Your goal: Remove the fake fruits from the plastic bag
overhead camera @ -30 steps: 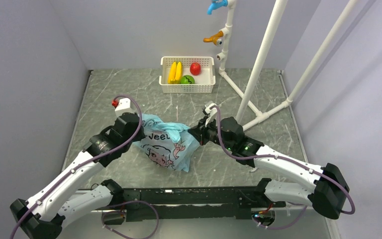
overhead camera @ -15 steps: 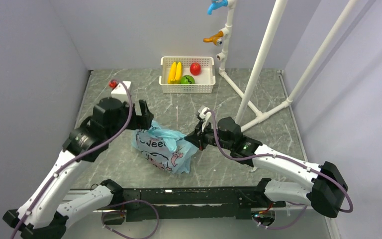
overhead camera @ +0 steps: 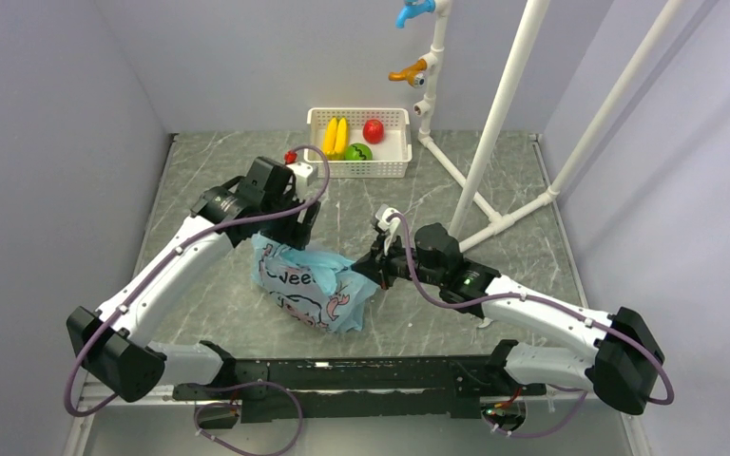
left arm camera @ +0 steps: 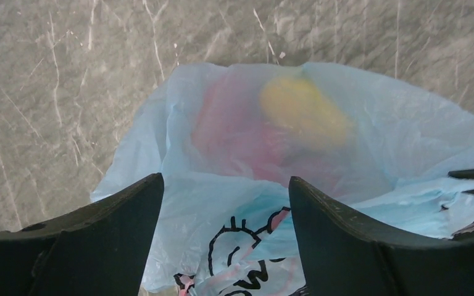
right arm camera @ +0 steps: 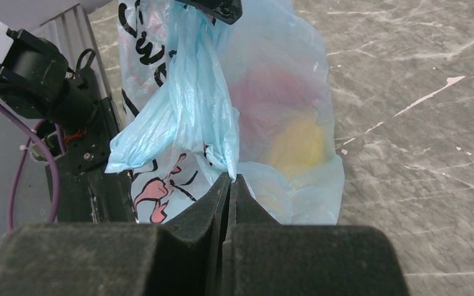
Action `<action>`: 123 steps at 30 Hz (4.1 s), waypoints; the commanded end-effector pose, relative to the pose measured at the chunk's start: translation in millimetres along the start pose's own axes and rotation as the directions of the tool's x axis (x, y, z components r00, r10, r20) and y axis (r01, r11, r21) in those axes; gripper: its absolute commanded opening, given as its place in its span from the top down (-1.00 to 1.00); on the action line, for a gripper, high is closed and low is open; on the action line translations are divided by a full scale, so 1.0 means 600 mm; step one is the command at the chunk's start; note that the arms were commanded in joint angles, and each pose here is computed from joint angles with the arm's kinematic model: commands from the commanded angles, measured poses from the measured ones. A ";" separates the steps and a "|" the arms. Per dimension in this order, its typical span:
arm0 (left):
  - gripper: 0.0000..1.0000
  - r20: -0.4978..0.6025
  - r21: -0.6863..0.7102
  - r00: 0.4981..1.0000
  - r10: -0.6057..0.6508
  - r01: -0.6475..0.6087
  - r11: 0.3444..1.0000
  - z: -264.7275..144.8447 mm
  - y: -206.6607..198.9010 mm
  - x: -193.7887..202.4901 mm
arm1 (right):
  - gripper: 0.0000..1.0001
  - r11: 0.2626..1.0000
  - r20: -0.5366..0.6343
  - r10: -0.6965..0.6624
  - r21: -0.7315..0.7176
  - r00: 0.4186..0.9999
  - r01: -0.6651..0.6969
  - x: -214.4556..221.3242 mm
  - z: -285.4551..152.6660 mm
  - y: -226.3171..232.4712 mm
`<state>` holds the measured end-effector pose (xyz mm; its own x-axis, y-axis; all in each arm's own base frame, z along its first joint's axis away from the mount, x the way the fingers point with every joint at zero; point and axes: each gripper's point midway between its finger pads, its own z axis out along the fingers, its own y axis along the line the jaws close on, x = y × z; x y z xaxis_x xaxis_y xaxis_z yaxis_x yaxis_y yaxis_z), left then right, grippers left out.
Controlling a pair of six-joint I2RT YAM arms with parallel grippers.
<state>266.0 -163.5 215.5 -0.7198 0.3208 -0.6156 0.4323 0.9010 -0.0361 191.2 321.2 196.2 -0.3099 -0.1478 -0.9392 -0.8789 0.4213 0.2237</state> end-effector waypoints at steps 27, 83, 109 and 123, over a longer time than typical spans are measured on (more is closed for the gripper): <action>1.00 0.335 -0.215 0.934 -0.121 0.201 0.956 -0.091 0.081 -0.020 | 1.00 0.997 0.051 0.008 0.082 0.999 -0.012 -0.028 0.002 -0.023; -0.84 0.531 0.229 0.843 -0.082 -0.050 0.972 -0.203 -0.047 -0.035 | 1.00 0.982 0.192 0.165 0.056 0.967 -0.178 -0.174 0.030 -0.025; -0.72 0.129 0.186 0.913 0.388 -0.407 0.895 -0.005 -0.057 -0.020 | 1.00 0.988 0.227 0.133 0.040 0.965 -0.146 -0.179 -0.008 -0.008; 1.00 0.341 -0.492 0.934 0.108 0.080 0.867 -0.106 0.116 -0.109 | 1.00 0.982 0.224 0.139 0.095 0.965 -0.163 -0.166 -0.002 -0.029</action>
<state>296.0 -149.7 236.0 -0.5173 0.5336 -0.6691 0.4615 0.8323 0.3069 227.6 326.2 270.1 -0.3942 0.0721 -0.9162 -0.7749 0.5098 0.3735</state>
